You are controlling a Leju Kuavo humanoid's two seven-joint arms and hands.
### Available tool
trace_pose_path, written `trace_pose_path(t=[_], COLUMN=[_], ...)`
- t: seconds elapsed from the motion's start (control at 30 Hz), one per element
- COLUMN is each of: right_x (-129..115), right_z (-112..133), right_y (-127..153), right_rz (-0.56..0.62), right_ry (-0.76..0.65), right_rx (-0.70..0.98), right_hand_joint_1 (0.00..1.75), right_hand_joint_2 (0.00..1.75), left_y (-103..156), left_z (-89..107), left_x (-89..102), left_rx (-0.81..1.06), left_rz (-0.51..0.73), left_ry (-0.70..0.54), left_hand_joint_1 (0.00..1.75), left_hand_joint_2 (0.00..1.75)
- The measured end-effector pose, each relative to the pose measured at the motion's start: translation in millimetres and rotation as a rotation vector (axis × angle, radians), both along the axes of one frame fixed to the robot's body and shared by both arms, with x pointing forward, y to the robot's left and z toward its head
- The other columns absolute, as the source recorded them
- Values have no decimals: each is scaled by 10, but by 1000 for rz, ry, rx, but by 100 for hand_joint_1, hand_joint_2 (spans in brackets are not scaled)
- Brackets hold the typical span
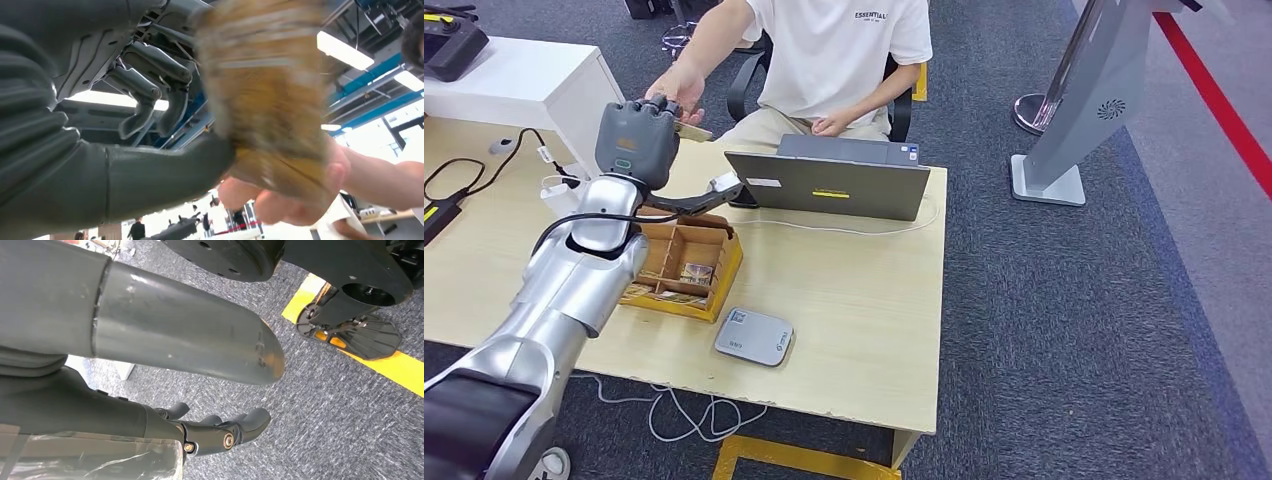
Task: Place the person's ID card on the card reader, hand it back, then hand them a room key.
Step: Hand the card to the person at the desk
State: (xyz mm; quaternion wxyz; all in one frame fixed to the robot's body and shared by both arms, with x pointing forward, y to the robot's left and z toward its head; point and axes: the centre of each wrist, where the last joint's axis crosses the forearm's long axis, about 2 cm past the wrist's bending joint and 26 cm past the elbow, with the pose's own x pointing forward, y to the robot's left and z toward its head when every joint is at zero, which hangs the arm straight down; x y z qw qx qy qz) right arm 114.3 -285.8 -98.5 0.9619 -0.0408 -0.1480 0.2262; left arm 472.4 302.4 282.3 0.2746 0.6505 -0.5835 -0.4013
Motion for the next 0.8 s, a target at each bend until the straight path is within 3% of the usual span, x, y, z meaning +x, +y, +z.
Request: trace_pose_path(t=[0.63,0.8], right_x=[-8,-38], right_z=[-2,-9], right_y=[0,0], right_rz=[-15,-37], right_ry=[0,-3], right_rx=[5,16], right_hand_joint_1=[0,0], right_hand_joint_2=[0,0], left_y=[-149,-230], left_z=[-131,-206], left_x=[-51,-176], left_rx=[-64,-90], left_rz=[-33,-103], left_ry=[35,46], left_hand_joint_1=[0,0], left_hand_joint_2=[175,175])
